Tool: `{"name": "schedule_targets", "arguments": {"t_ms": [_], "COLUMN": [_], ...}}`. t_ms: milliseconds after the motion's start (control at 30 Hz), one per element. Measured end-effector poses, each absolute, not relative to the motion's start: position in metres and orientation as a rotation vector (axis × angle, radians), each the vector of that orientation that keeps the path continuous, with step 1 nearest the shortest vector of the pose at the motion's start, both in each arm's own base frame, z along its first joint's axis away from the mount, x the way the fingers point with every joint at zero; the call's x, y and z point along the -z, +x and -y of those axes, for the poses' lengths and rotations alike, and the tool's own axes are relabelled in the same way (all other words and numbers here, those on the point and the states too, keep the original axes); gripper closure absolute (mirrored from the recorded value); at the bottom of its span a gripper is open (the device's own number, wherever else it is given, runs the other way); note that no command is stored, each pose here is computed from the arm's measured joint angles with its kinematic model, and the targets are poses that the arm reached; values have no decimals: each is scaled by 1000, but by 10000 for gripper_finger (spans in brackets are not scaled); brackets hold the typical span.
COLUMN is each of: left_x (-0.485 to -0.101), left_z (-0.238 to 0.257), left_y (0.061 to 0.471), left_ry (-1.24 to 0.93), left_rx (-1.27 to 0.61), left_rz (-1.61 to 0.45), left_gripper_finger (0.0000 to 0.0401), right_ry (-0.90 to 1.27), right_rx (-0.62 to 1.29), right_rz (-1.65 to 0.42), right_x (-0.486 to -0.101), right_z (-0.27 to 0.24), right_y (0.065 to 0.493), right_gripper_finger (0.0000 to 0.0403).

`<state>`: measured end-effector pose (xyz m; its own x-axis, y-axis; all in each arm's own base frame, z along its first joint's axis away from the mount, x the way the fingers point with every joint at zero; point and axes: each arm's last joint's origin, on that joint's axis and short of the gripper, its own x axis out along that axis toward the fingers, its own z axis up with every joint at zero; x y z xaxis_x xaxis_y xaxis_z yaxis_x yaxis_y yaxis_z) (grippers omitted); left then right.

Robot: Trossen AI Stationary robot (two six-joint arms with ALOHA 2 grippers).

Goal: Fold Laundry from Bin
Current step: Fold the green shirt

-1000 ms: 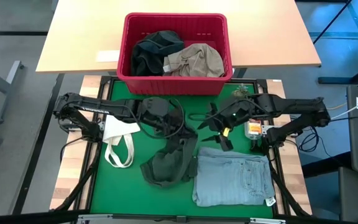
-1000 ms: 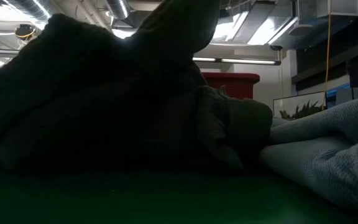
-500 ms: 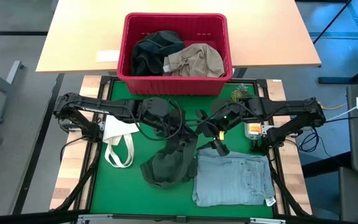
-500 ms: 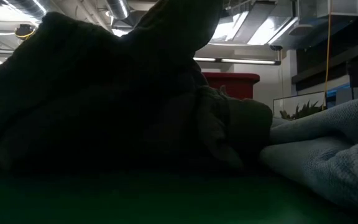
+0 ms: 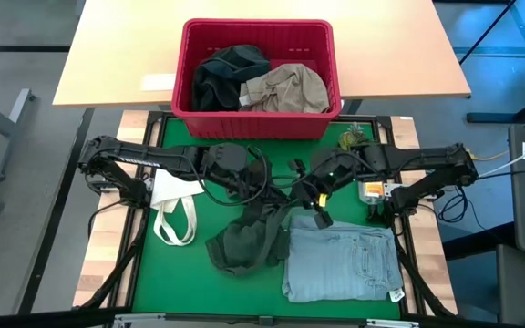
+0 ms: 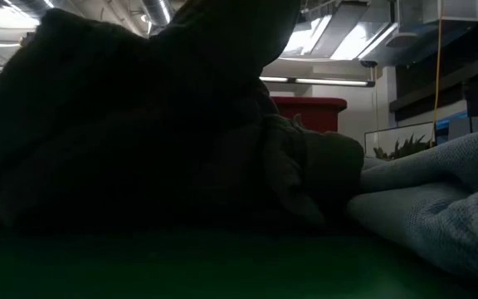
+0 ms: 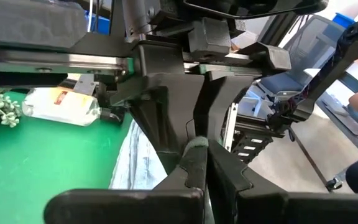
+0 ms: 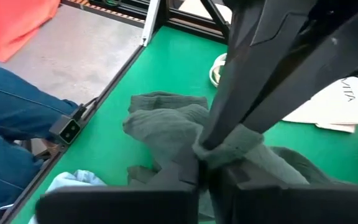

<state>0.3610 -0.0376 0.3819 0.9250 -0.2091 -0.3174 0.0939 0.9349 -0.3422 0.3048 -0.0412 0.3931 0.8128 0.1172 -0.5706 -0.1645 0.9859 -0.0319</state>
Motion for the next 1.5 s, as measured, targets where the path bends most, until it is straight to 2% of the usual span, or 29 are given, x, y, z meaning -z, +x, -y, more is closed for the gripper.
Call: {"name": "schedule_targets", "arguments": {"t_ms": [133, 400, 600, 767, 1000, 1233, 1500], "left_x": [-382, -383, -414, -448, -459, -439, -401], "left_z": [37, 29, 14, 8, 10, 21, 36], "left_y": [361, 362, 345, 320, 294, 289, 293], "left_ry": [-328, -227, -96, -27, -15, -28, -66], "left_rx": [151, 164, 124, 47, 14, 40, -21], "left_rz": [-359, -338, -245, -163, -182, -395, -669], "left_gripper_finger": [382, 287, 246, 241, 251, 261, 266], "right_ry": [-45, -46, -107, -147, -215, -246, -280], "right_rx": [-122, -80, 67, 111, 293, 361, 496], "right_rz": [-610, -614, -603, -536, -374, -242, -181], "right_x": [-393, -397, -430, -465, -516, -551, -570], "right_z": [41, 42, 43, 41, 41, 39, 39], "right_y": [305, 299, 276, 255, 224, 201, 183], "right_gripper_finger": [380, 395, 397, 395, 398, 400, 397]}}
